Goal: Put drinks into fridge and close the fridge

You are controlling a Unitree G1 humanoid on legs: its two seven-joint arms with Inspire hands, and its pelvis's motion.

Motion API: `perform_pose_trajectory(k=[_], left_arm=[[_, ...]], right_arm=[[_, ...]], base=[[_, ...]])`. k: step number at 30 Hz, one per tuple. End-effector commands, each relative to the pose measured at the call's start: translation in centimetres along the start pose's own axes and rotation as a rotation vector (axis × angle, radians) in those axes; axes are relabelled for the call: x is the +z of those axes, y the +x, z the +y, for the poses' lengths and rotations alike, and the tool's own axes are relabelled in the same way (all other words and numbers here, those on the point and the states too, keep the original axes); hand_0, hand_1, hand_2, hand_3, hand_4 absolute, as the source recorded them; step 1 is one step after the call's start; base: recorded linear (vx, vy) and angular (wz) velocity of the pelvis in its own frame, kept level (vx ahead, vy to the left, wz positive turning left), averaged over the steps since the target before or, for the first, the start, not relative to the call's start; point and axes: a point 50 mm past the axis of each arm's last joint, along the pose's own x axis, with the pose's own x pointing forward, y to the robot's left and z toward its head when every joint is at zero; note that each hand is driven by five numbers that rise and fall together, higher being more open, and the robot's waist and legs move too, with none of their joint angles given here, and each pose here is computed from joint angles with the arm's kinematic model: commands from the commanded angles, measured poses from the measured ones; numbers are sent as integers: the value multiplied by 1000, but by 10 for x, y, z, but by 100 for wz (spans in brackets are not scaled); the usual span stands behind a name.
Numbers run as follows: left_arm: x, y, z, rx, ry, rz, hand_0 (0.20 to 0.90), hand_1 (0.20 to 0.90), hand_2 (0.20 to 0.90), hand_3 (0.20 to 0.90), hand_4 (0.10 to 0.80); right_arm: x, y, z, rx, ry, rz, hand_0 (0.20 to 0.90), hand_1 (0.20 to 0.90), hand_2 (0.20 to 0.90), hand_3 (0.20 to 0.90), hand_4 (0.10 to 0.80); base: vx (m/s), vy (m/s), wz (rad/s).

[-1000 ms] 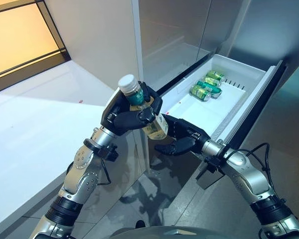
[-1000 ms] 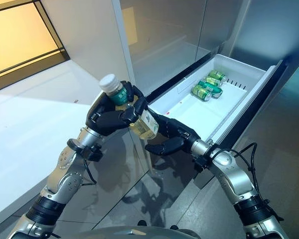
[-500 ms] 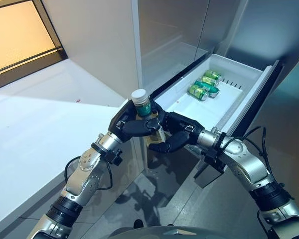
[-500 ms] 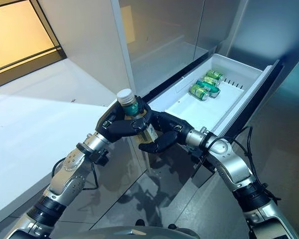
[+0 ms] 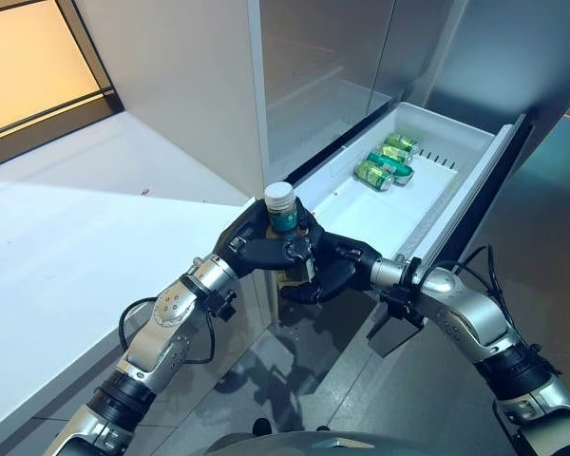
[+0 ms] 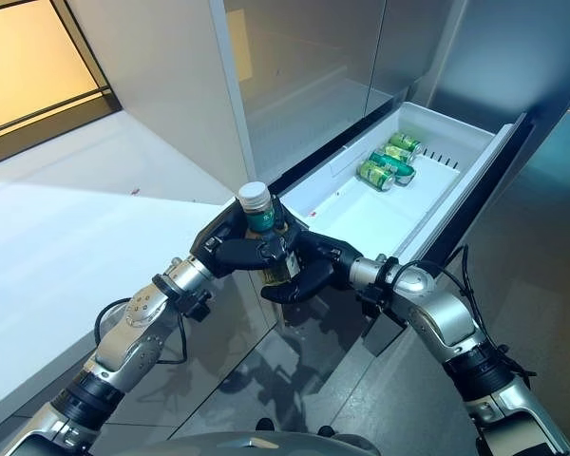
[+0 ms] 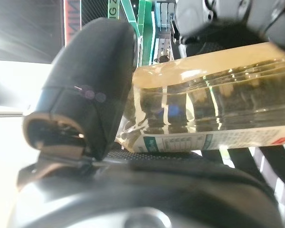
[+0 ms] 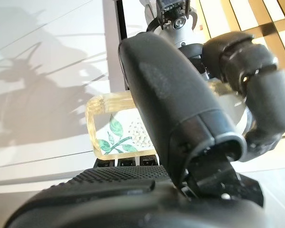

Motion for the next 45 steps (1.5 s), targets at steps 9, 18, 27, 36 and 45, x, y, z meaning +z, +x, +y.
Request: perform_pose_trajectory(k=[9, 18, 27, 36, 45], left_arm=[[79, 49, -39, -272, -56, -516, 300, 300, 300, 200, 100], [71, 52, -42, -272, -20, -486, 900, 900, 900, 900, 800], [98, 47, -26, -167, 306, -576, 900, 900, 900, 900, 800], [84, 50, -1, -196, 250, -331, 900, 900, 900, 900, 800], [23, 24, 7, -213, -120, 3, 900, 900, 900, 900, 800]], right_arm=[[61, 18, 34, 152, 28, -380, 300, 300, 300, 200, 100], [88, 11, 7, -102, -63, -487, 300, 300, 300, 200, 100], [130, -18, -49, -545, -128, -595, 300, 300, 300, 200, 100], [158, -76, -115, -924, -74, -640, 300, 300, 300, 200, 100], [144, -124, -159, -1199, -28, -575, 300, 300, 300, 200, 100]], base=[[0, 0, 0], [0, 0, 0], [0, 1, 1], [2, 17, 8], [24, 9, 19]])
